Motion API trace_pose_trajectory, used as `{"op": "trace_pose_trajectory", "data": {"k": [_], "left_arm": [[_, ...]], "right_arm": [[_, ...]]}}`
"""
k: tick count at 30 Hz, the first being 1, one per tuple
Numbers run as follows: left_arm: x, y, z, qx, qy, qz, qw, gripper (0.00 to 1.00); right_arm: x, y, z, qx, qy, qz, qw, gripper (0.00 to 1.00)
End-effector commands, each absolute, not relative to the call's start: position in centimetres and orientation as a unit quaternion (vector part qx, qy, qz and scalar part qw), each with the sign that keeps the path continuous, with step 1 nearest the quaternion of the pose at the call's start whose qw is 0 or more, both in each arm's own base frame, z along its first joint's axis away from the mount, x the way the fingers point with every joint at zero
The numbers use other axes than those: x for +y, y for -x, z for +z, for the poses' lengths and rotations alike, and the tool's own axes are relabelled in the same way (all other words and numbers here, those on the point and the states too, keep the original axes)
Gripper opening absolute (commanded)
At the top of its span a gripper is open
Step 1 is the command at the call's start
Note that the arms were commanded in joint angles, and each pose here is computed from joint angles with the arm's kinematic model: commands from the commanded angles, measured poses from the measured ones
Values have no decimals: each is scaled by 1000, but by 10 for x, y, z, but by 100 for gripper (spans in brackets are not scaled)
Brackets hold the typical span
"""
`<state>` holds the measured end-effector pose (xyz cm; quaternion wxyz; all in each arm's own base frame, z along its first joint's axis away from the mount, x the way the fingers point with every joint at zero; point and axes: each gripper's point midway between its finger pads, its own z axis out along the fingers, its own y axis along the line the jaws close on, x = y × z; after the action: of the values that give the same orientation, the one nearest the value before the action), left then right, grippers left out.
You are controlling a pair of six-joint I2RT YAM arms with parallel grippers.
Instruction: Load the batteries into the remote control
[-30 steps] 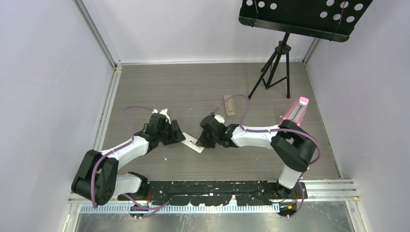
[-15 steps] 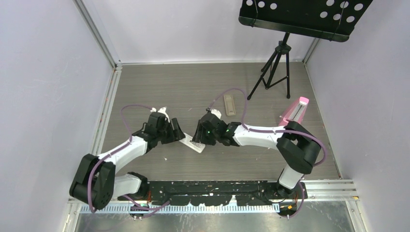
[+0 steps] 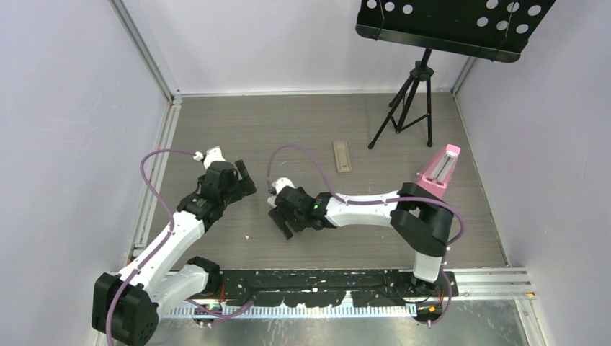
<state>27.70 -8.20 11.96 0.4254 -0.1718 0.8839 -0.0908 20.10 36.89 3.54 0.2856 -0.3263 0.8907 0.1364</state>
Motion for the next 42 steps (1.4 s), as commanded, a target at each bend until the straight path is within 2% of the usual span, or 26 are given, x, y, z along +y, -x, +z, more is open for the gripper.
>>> {"op": "trace_pose_trajectory", "data": {"k": [1,5,8,13,17,20,28,30,31,32,34,37,42], "left_arm": [[-68,-273,128,881,189,-62,430,90],[-73,-272,124,883,186,-74,424,89],[-73,-271,123,886,184,-74,420,89],[-75,-269,124,887,178,-81,419,89],[-79,-268,125,886,174,-94,419,89],[-84,-267,128,886,169,-107,418,89],[-99,-260,137,893,154,-145,397,89],[-103,-260,143,894,145,-152,395,89],[-103,-259,145,896,141,-151,394,89],[-103,-258,147,896,139,-151,393,89],[-103,-256,154,897,133,-152,394,89],[-105,-252,167,895,123,-162,397,89],[-103,-239,196,892,97,-170,408,99]], "right_arm": [[371,-224,36,868,371,77,321,85],[372,-232,26,877,349,68,322,77],[367,-240,20,889,314,59,327,63],[343,-271,22,911,191,41,363,39],[310,-300,25,916,95,-4,390,36],[291,-320,22,917,46,-19,395,36],[293,-363,12,916,49,-15,399,39],[294,-367,18,915,53,-11,400,51],[294,-366,25,914,55,-7,403,62],[294,-364,29,914,58,-1,403,69],[295,-360,53,909,58,21,412,76],[286,-351,91,903,50,38,426,78],[241,-318,154,890,16,48,454,78]]}}
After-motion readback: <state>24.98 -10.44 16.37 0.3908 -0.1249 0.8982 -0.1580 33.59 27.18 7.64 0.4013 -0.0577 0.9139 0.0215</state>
